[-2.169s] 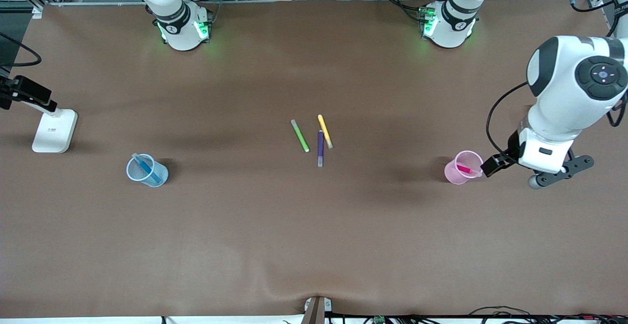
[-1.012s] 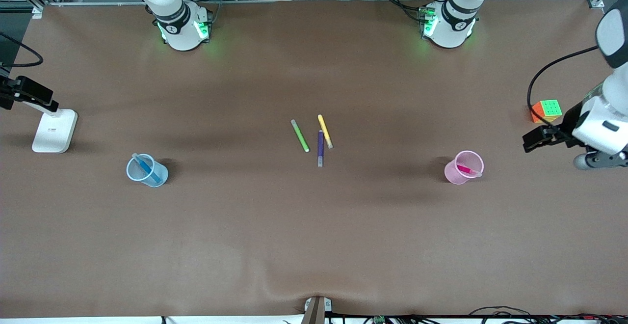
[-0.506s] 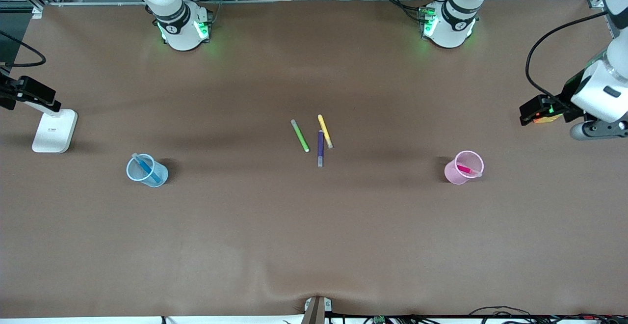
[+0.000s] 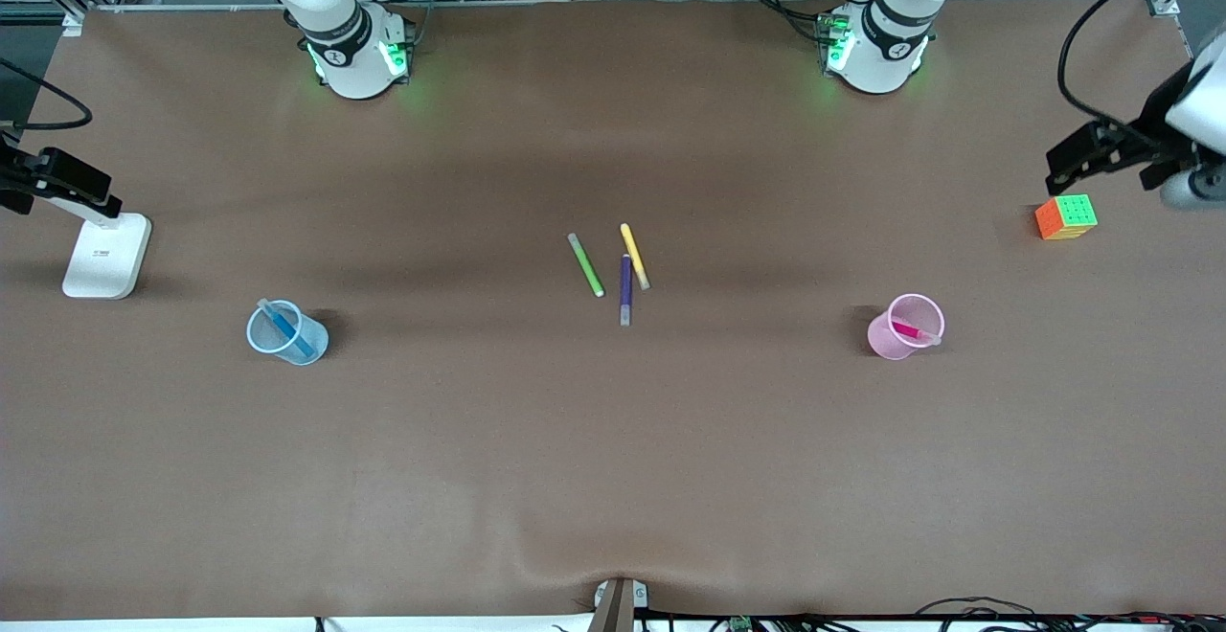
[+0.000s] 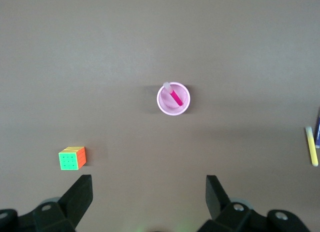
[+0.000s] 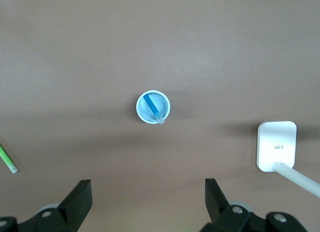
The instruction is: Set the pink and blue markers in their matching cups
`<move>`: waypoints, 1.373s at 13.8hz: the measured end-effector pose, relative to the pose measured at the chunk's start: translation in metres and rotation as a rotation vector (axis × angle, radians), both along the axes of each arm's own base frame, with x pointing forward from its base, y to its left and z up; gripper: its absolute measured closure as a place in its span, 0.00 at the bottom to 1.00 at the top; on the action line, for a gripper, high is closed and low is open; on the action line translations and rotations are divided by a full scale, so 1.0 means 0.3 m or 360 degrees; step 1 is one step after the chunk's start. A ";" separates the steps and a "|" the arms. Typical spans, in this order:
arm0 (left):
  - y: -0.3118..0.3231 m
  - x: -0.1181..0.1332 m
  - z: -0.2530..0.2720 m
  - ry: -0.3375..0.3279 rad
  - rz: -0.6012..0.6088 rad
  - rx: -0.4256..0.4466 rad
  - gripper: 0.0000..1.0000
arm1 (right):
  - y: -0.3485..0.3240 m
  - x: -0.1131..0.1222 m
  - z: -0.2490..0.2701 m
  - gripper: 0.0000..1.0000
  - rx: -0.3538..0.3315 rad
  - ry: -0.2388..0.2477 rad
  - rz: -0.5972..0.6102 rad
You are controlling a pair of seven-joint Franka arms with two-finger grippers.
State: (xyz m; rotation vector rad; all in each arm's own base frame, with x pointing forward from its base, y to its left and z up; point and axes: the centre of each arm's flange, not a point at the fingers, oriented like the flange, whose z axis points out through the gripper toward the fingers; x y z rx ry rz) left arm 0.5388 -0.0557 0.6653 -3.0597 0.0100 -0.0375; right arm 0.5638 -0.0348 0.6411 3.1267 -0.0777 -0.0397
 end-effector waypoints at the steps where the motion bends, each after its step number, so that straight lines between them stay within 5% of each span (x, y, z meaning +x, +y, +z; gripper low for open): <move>1: -0.013 -0.029 0.008 0.0007 -0.0008 -0.0009 0.00 | 0.000 0.000 0.000 0.00 0.0000 0.0001 0.0000; 8: 0.057 -0.223 -0.025 0.0082 0.0033 -0.0117 0.00 | 0.009 -0.003 0.004 0.00 -0.0001 -0.0001 0.0007; 19: 0.070 -0.238 -0.026 0.0084 0.0034 -0.0034 0.00 | 0.005 -0.003 -0.003 0.00 -0.0001 0.0006 0.0003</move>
